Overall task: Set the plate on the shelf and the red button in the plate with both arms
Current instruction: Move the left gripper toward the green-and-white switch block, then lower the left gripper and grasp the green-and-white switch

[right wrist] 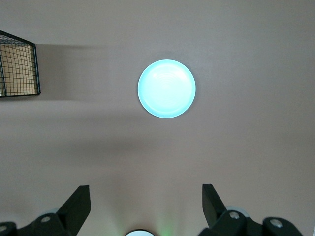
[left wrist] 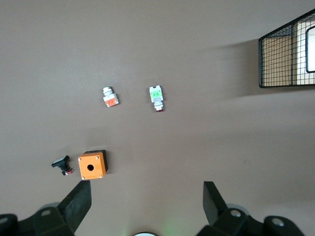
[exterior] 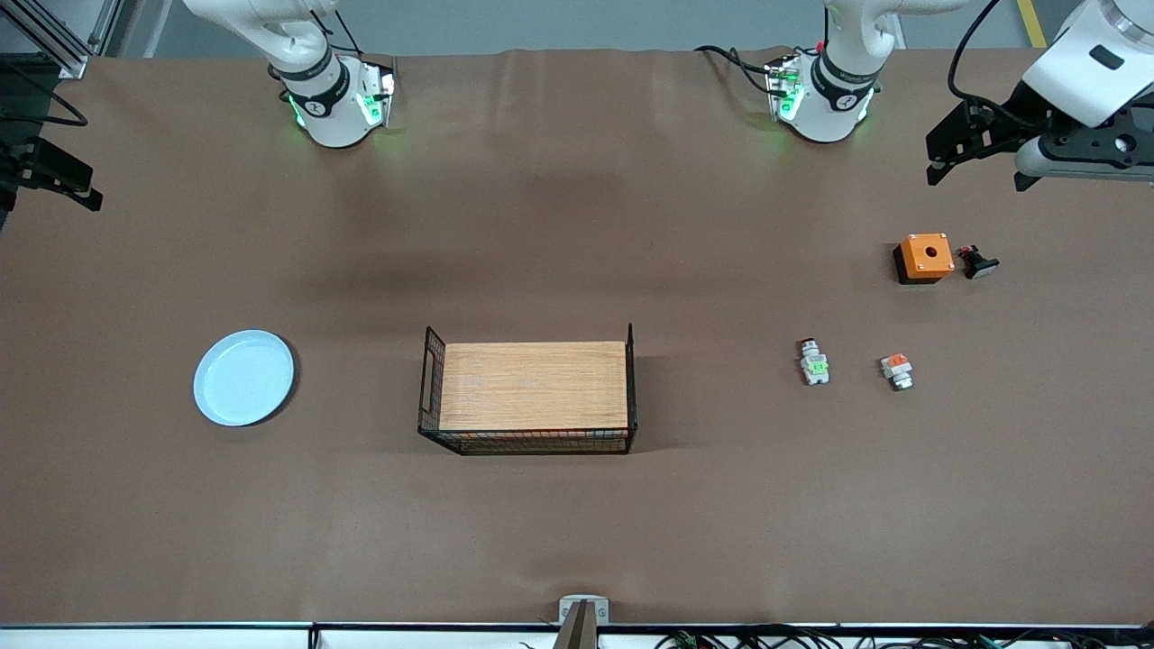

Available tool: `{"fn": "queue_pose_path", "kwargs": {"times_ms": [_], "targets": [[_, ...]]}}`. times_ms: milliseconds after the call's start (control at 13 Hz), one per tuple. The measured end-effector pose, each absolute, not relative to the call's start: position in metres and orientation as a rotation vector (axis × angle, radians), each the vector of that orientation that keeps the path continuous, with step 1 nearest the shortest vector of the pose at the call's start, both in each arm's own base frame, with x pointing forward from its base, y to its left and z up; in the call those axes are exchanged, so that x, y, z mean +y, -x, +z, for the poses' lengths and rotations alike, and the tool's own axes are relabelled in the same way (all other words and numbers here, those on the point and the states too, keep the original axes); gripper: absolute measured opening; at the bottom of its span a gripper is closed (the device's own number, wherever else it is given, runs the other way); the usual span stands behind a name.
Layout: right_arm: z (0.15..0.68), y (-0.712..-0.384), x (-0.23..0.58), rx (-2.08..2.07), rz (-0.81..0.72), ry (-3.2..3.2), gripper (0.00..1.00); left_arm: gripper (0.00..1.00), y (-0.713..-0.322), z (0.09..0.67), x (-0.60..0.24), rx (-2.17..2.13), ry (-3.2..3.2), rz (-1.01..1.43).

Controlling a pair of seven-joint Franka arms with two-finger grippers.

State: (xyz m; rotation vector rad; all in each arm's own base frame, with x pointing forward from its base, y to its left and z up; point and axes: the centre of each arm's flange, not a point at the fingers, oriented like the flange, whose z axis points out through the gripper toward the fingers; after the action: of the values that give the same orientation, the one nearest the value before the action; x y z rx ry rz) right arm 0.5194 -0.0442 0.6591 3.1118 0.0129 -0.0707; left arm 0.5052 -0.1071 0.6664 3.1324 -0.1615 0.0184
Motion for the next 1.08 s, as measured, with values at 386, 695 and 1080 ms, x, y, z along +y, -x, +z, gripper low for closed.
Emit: {"fn": "queue_pose_path", "kwargs": {"times_ms": [386,695,1080], "targets": [[0.651,-0.525,-0.044,0.013,-0.095,-3.111,1.00,1.00,-0.549,0.594,-0.117,-0.175,-3.124,-0.081],[0.629,-0.538,-0.044,0.013,-0.151,-3.109,1.00,1.00,-0.581,0.477,-0.121,-0.135,-3.112,-0.042],[0.604,-0.547,-0.084,-0.128,-0.204,-3.260,1.00,1.00,-0.598,0.362,-0.121,-0.079,-3.091,0.022]]}}
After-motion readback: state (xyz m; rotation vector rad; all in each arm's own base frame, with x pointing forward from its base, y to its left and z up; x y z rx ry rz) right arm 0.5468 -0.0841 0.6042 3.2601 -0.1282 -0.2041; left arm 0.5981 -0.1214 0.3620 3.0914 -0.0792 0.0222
